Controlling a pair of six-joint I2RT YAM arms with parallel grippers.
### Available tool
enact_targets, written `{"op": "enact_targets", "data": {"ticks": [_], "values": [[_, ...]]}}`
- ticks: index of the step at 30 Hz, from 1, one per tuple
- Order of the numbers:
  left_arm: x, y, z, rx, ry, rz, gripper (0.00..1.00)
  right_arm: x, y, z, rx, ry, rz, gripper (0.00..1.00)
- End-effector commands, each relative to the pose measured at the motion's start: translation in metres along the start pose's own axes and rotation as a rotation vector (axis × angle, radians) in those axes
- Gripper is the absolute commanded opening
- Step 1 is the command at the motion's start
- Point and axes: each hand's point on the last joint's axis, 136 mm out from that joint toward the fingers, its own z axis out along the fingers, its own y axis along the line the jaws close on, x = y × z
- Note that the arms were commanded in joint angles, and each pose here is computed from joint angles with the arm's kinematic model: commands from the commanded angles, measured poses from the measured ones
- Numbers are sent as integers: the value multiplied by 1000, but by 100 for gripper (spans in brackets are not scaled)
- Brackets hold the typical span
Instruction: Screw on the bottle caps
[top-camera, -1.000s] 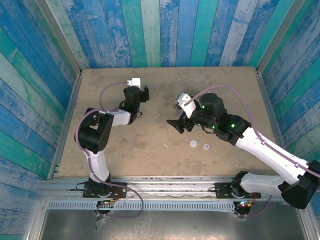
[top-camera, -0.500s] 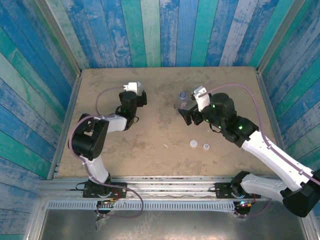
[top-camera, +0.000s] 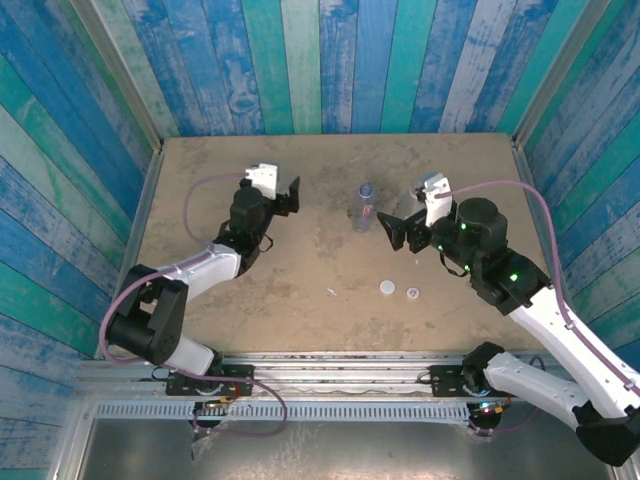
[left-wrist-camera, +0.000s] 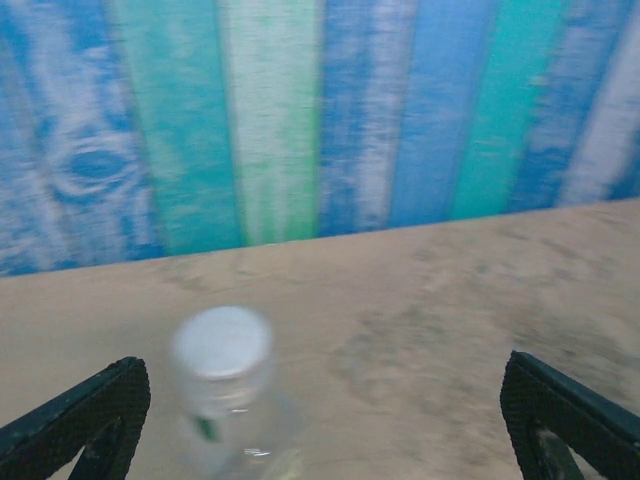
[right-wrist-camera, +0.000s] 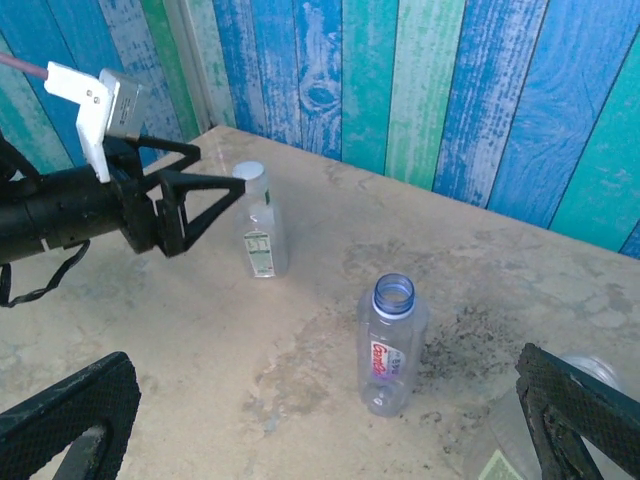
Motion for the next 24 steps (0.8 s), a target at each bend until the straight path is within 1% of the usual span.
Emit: {"op": "enact_targets", "data": {"ticks": [1,5,9,11,13,17,24], "values": [[-20,-60,-9,247,-27,51,94,17,-11,-4,22,34,46,100],[-7,-113,-13,422,-66,91,94,26,-10,-6,7,54,41,100],[1,-139,-8,521,-102,93,94,31,-7,-4,-15,81,37,100],[5,-147,-2,553,-108,94,94,31,-5,-4,-23,86,31,100],[13,-154,6,581,-87,104,94,32,-5,-3,-25,88,26,100],[26,-160,20,596,-55,99,94,34,-5,0,-24,101,20,100],[54,-171,44,630,63,133,94,37,-5,3,-29,113,25,100]]}}
